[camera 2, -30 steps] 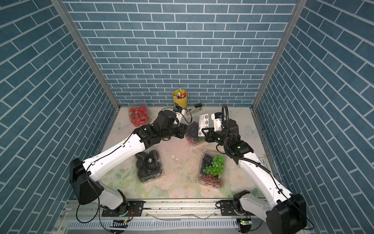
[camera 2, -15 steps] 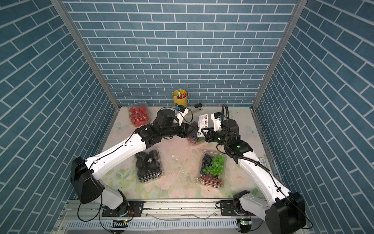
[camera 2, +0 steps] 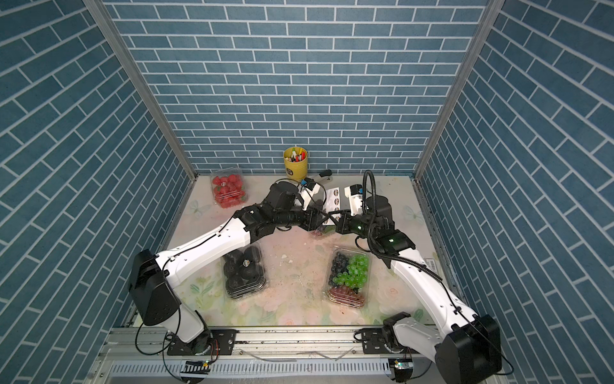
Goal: Label fruit boxes
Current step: Tear off the label from the label sticker.
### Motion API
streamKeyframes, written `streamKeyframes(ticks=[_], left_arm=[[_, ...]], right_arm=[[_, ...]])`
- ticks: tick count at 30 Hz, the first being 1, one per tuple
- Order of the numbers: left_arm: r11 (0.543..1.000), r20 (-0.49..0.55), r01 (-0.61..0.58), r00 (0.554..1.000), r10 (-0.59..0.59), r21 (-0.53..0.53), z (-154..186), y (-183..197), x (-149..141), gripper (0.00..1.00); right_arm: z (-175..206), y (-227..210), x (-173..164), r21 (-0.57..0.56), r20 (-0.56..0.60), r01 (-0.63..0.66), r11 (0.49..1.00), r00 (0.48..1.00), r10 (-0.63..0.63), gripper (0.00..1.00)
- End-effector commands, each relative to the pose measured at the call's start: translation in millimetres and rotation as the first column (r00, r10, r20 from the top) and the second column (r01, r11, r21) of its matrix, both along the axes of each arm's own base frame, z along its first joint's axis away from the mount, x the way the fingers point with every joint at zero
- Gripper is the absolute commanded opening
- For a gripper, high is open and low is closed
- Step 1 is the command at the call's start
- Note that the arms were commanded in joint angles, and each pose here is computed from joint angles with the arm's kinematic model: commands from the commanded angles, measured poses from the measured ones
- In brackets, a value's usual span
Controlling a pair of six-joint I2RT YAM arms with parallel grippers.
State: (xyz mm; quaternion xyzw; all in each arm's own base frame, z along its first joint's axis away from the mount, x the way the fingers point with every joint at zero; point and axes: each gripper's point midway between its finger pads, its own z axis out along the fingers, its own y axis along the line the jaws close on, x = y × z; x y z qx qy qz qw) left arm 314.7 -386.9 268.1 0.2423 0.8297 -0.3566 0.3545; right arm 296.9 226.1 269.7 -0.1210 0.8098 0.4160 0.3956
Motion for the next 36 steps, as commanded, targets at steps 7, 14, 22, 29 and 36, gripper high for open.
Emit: streamKeyframes(ticks=[7, 14, 22, 29, 36], left_arm=[[0.999, 0.033, -0.048, 0.998, 0.047, 0.021, 7, 2, 11, 0.41], [0.997, 0.035, -0.070, 0.997, 0.069, 0.032, 6, 4, 14, 0.36], [0.996, 0.035, -0.085, 0.996, 0.084, 0.033, 7, 6, 15, 0.32], [0.997, 0.022, -0.074, 0.997, 0.073, 0.012, 7, 2, 14, 0.30], [0.997, 0.020, -0.075, 0.997, 0.075, 0.007, 8, 1, 15, 0.24]], right_arm=[[14, 6, -2, 0.036, 0.039, -0.041, 0.999, 0.998, 0.039, 0.00], [14, 6, -2, 0.037, 0.039, -0.041, 0.998, 0.998, 0.039, 0.00], [13, 6, -1, 0.040, 0.037, -0.039, 0.998, 0.999, 0.038, 0.00], [11, 7, -1, 0.042, 0.033, -0.042, 0.998, 0.999, 0.041, 0.00], [11, 8, -2, 0.047, 0.033, -0.046, 0.998, 0.998, 0.044, 0.00]])
